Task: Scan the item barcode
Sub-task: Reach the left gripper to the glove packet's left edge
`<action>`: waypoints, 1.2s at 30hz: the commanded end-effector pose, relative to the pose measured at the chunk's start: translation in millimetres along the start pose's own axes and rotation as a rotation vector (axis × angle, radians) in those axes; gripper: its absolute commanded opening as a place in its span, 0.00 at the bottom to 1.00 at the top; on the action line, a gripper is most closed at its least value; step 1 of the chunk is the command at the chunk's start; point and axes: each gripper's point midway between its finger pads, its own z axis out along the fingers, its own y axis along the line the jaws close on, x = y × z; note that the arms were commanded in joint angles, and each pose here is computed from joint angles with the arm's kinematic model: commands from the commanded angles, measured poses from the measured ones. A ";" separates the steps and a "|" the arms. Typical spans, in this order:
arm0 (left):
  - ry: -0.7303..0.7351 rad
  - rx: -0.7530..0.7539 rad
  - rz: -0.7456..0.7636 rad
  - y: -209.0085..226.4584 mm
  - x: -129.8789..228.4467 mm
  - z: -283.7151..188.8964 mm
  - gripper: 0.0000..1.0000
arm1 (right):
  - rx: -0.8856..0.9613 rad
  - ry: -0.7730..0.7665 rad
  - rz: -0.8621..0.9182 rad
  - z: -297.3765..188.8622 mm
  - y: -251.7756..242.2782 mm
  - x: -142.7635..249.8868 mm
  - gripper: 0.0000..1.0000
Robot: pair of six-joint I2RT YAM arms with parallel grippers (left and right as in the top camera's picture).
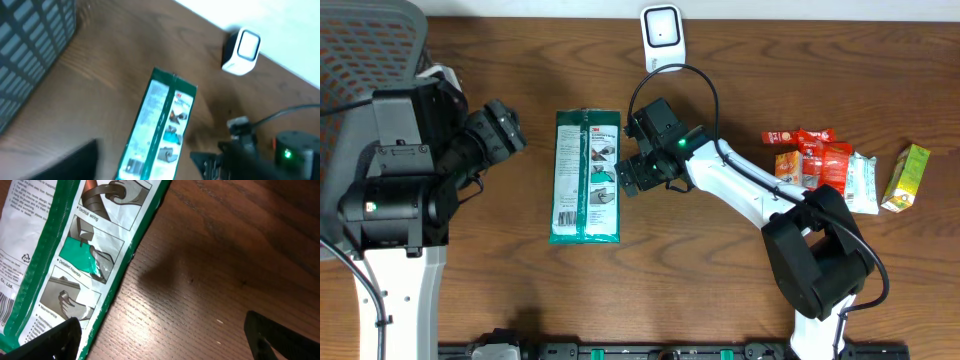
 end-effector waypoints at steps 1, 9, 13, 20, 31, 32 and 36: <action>0.046 -0.021 -0.006 6.4 11.1 8.5 0.47 | 0.000 -0.010 0.002 -3.6 3.5 -0.7 0.99; 0.243 -0.094 -0.040 20.7 61.1 66.7 0.08 | -0.048 0.007 -0.005 -4.1 14.9 3.3 0.99; 0.333 -0.118 -0.013 17.4 79.0 97.1 0.08 | -0.071 0.047 0.003 -4.6 17.8 12.6 0.99; 0.432 -0.153 0.024 21.2 98.4 147.8 0.08 | -0.080 0.040 0.009 -4.9 17.0 10.2 0.81; 0.513 -0.195 0.069 35.4 119.4 196.2 0.08 | -0.292 0.054 0.121 -19.7 8.0 3.0 0.61; 0.515 -0.196 0.069 36.0 120.4 200.2 0.08 | -0.290 0.053 0.125 -19.6 5.9 3.0 0.61; 0.495 -0.209 0.075 39.5 118.9 216.0 0.08 | -0.289 0.049 0.126 -19.5 4.6 2.1 0.60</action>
